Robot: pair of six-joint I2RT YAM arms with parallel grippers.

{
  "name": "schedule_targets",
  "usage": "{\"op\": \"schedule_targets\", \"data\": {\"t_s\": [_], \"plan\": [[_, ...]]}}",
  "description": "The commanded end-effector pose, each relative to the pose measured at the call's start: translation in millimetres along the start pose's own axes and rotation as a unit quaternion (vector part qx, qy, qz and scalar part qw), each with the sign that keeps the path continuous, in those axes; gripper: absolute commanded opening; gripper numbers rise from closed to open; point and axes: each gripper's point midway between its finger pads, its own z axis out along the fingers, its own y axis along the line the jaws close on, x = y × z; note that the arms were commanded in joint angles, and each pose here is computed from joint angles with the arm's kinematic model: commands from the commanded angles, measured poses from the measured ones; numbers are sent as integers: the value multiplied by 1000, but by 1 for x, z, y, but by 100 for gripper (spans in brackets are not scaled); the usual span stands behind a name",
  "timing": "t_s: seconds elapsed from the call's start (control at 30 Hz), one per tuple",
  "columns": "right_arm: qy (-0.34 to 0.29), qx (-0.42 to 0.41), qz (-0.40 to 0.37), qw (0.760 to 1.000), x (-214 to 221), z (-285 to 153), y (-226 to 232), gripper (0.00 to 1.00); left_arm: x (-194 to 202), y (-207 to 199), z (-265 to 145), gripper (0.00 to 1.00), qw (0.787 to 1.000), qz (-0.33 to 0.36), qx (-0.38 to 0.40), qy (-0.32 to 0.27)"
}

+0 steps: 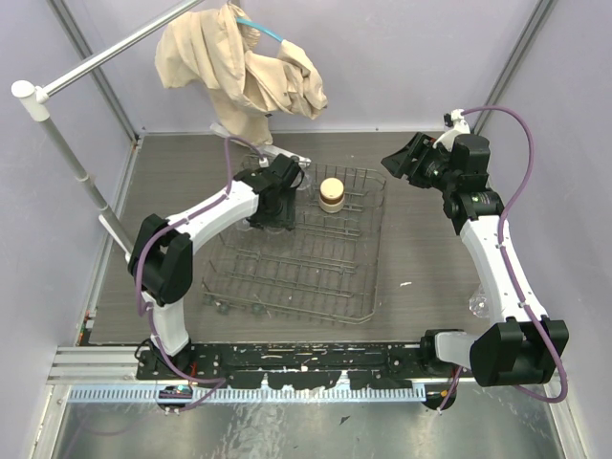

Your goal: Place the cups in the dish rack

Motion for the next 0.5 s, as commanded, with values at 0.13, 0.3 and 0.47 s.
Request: {"op": "schedule_targets", "data": {"t_s": [0.13, 0.3, 0.47], "plan": [[-32, -15, -20, 999, -17, -10, 14, 66, 6, 0, -18, 89, 1000, 6, -7, 14], [-30, 0, -20, 999, -16, -8, 9, 69, 0, -1, -23, 95, 1000, 5, -4, 3], [-20, 76, -16, 997, -10, -8, -20, 73, -14, -1, -37, 96, 1000, 7, -5, -21]]}}
